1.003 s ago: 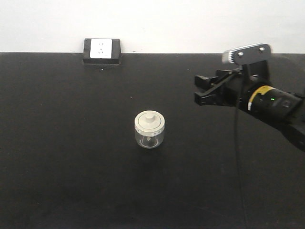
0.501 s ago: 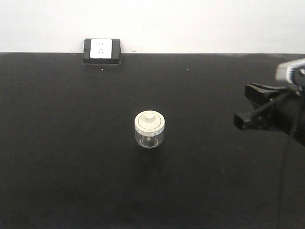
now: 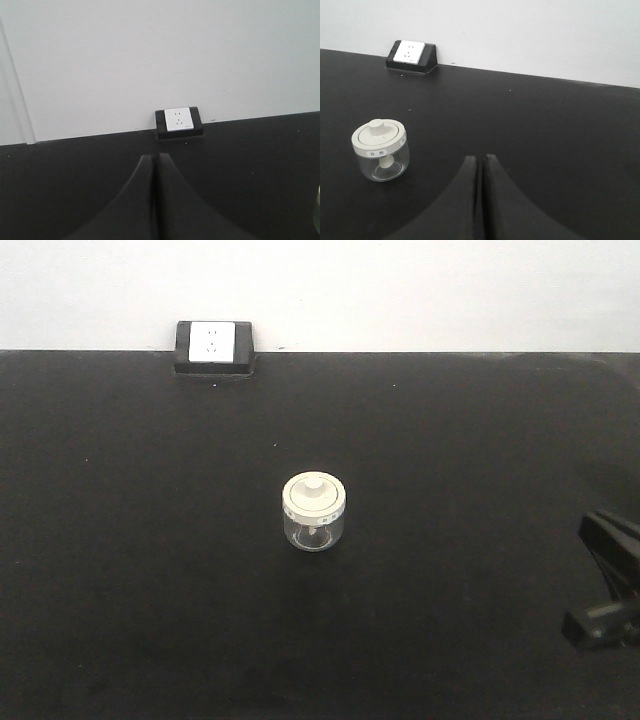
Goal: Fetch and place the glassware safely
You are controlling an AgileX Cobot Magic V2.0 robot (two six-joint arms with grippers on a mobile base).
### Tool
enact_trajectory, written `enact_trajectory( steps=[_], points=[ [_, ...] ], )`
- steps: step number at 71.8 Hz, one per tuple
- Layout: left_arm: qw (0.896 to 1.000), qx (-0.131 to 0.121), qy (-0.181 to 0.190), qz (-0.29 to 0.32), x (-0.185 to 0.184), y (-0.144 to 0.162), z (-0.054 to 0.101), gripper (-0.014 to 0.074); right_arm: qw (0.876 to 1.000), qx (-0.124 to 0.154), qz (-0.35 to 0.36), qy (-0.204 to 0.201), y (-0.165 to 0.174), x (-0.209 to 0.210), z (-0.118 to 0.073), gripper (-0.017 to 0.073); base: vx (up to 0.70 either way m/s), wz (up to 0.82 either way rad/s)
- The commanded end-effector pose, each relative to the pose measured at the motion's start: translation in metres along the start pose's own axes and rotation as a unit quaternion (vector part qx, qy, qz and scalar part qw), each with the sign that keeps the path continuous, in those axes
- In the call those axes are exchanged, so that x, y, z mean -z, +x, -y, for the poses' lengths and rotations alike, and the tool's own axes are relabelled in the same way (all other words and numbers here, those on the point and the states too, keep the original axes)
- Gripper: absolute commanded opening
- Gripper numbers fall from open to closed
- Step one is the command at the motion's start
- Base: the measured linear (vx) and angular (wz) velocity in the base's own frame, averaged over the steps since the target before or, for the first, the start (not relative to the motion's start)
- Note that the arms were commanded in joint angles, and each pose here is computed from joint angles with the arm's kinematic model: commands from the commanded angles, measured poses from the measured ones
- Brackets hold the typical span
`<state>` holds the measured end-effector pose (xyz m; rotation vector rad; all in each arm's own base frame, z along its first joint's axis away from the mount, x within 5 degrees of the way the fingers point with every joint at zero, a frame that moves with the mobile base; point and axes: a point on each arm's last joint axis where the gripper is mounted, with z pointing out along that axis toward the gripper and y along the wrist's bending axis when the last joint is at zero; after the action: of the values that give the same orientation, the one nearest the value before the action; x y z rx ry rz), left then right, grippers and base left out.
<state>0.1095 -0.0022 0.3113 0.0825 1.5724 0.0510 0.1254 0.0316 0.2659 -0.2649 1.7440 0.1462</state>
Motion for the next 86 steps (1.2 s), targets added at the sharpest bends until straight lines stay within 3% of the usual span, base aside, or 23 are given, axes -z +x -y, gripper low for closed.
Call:
enact_trajectory(
  steps=[1, 86],
  points=[
    [0.999, 0.007, 0.001, 0.049, 0.0009, -0.0155, -0.0003, -0.0007, 0.999, 0.001, 0.051, -0.009, -0.0046, 0.0111, -0.0020, -0.0003, 0.00, 0.00],
    [0.999, 0.007, 0.001, 0.049, 0.0009, -0.0155, -0.0003, -0.0007, 0.998, 0.002, 0.058, -0.004, 0.0038, 0.0207, -0.0018, -0.0003, 0.00, 0.00]
  ],
)
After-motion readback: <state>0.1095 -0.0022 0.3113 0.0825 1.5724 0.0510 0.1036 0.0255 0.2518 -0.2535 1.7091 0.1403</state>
